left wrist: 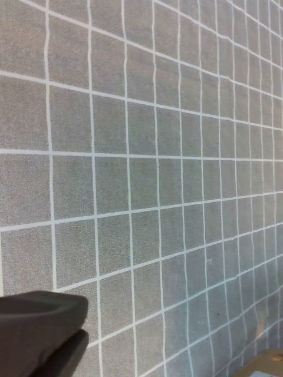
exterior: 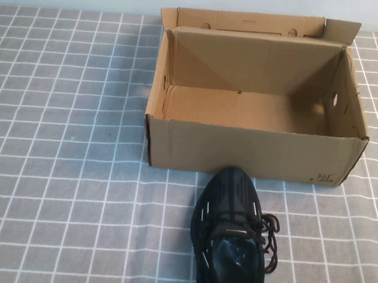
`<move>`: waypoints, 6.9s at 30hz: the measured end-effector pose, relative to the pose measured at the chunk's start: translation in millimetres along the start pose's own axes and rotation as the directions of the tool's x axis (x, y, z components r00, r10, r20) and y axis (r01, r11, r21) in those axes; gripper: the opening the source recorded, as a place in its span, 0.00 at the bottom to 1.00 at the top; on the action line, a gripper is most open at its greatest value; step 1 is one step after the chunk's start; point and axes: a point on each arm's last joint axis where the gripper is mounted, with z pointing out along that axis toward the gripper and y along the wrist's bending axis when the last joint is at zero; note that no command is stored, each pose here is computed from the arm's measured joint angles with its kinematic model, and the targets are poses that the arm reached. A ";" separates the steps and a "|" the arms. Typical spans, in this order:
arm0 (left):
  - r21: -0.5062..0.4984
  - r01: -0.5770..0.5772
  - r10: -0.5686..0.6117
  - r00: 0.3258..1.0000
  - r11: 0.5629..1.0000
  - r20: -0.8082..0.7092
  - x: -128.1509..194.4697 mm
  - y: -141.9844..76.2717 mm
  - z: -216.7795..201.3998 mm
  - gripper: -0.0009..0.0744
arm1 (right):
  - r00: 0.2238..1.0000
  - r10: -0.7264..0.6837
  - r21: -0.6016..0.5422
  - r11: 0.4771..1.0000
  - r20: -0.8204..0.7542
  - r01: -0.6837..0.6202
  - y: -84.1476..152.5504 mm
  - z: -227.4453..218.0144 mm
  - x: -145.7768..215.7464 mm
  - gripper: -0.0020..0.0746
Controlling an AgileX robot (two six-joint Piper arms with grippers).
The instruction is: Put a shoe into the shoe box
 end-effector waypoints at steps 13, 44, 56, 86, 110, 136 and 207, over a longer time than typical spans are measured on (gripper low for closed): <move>0.000 0.000 0.000 1.000 1.000 0.000 0.0 0.0 0.0 0.01 | 1.000 0.000 0.000 1.000 0.003 0.000 0.0 0.0 -0.2 0.01; 0.000 0.000 0.000 1.000 1.000 0.000 0.0 0.0 0.0 0.01 | 0.845 0.073 -0.207 0.955 -0.530 -0.212 59.3 1.3 -118.1 0.01; 0.000 0.000 0.000 1.000 1.000 0.000 0.0 0.0 0.0 0.01 | 0.668 -0.218 -0.350 0.934 -0.711 -0.067 77.0 103.6 -147.0 0.01; 0.000 0.000 0.000 1.000 1.000 0.000 0.0 0.0 0.0 0.01 | 0.301 -0.912 -0.841 0.384 -0.280 0.380 211.1 186.9 -94.9 0.54; 0.000 0.000 0.000 1.000 1.000 0.000 0.0 0.0 0.0 0.01 | 0.191 -0.911 -0.844 0.410 -0.365 0.346 204.7 185.5 -85.0 0.02; 0.000 0.000 0.000 1.000 1.000 0.000 0.0 0.0 0.0 0.01 | 0.446 -0.865 -0.814 0.422 -0.229 0.400 188.4 89.8 -176.7 0.02; 0.704 -0.261 0.249 0.961 0.660 0.123 -242.3 -153.3 86.1 0.01 | 0.702 -0.533 -0.497 0.819 -0.473 0.287 225.4 278.7 -263.7 0.02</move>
